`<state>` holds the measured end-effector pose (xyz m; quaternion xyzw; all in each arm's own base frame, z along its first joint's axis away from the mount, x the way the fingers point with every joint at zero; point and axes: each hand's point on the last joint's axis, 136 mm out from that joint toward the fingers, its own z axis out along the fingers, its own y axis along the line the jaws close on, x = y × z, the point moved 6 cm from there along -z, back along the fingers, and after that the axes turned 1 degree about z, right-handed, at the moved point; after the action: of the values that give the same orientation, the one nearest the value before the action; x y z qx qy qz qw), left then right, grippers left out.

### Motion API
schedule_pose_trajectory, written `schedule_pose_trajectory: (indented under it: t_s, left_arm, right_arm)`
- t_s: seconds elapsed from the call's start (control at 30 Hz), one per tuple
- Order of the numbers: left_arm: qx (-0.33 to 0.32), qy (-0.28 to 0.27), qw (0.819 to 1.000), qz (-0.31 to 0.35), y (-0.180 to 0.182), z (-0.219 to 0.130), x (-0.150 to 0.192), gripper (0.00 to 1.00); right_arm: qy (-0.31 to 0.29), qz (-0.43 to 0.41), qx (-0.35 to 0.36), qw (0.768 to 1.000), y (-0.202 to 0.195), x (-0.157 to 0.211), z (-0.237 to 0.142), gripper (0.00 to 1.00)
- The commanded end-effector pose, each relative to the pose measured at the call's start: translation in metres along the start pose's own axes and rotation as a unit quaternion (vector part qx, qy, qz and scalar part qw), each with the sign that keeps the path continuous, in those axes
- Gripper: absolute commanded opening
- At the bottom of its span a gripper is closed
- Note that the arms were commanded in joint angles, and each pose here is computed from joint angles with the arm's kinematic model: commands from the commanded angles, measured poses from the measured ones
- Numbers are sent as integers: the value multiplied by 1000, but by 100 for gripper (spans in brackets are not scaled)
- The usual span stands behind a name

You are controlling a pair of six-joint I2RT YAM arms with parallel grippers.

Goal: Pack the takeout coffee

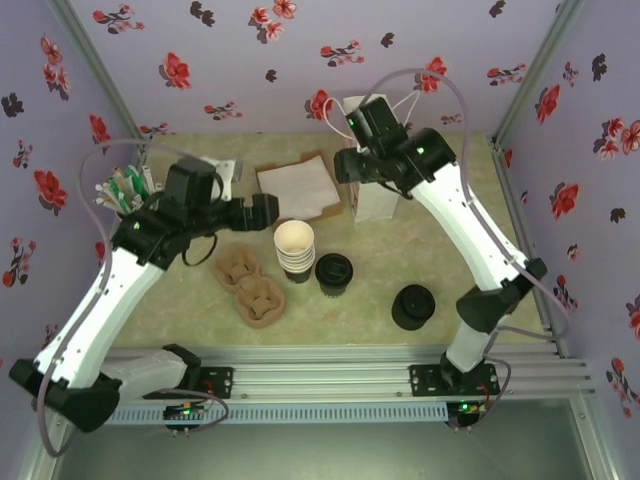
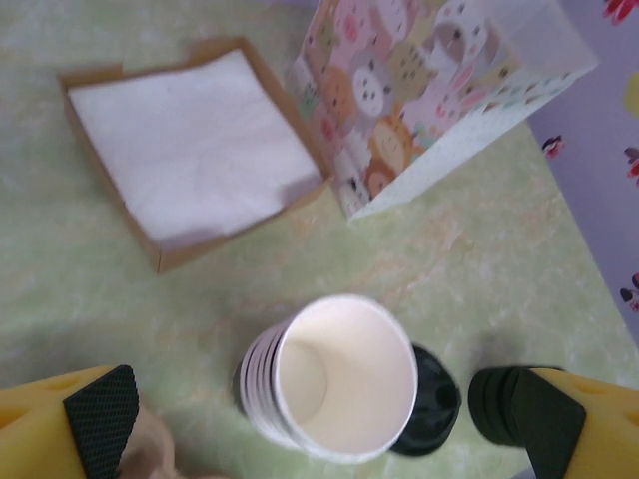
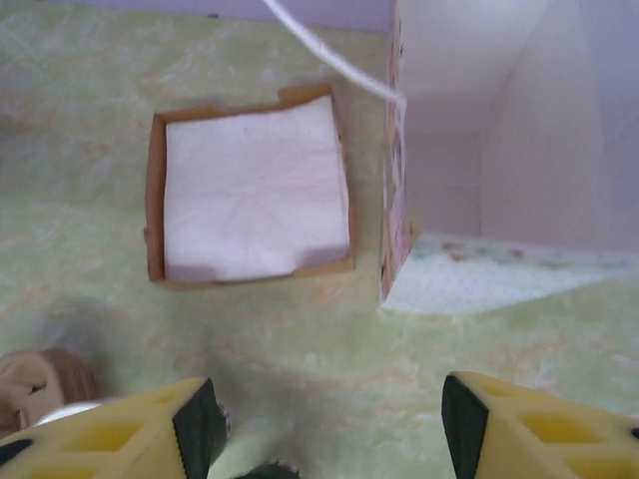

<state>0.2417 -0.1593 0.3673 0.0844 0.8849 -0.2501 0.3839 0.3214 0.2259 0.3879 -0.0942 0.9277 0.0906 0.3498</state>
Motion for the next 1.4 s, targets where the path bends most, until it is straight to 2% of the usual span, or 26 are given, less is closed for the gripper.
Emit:
schedule_pose_trajectory:
  t_s: [0.0, 0.1, 0.3, 0.57, 0.9, 1.2, 1.37]
  left_arm:
    - [8, -11, 1000, 28, -7, 9, -24, 99]
    - [17, -12, 999, 26, -10, 21, -38, 99]
    - [25, -16, 999, 19, -10, 37, -49, 99]
    - [24, -3, 1000, 9, -1, 50, -43, 99]
    - [29, 6, 1000, 6, 1, 50, -33, 99]
    - [37, 8, 999, 2, 0, 47, -31, 99]
    - [44, 6, 999, -4, -2, 44, -30, 99]
  right_arm:
    - [8, -28, 32, 999, -9, -12, 8, 56]
    - [10, -24, 45, 999, -15, -25, 23, 50]
    - [8, -16, 29, 999, -21, -42, 49, 47]
    - [31, -1, 10, 999, -29, -45, 83, 41]
    - [55, 2, 16, 998, -35, -40, 109, 26]
    - [55, 13, 36, 998, -41, -38, 98, 4]
    - [55, 21, 57, 997, -48, -36, 79, 0]
